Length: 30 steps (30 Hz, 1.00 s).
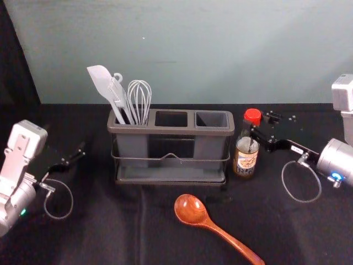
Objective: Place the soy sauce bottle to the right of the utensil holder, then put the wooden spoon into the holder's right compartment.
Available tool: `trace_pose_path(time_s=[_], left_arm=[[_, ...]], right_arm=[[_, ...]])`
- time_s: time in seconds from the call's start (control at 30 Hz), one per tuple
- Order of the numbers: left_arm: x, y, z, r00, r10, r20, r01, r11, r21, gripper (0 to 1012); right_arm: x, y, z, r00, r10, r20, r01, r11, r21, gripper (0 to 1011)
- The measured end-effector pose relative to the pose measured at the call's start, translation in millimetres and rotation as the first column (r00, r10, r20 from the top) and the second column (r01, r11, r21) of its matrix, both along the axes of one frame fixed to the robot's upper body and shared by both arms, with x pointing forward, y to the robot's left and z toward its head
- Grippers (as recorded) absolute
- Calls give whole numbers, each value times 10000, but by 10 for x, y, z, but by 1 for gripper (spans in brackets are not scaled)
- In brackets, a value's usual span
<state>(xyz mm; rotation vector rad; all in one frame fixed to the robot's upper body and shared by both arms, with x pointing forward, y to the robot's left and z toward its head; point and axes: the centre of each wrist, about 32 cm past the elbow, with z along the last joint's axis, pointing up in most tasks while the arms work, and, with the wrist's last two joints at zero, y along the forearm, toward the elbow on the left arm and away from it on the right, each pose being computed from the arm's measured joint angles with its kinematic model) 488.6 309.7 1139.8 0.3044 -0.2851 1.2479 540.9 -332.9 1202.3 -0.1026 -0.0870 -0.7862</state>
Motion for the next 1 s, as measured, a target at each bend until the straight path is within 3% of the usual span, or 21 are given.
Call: trace_pose_path(time_s=[0.43,1.0], left_arm=[[0,0,0,10000,0,0,0,10000,0,1011],[0,0,0,10000,1,0,-1,10000,0,1011]], right_arm=[[-12,-18,-15,9999,-103,46,103,9999,-38,387],[-10,-15,-10,10000,-88,35,88,10000,-34,874]])
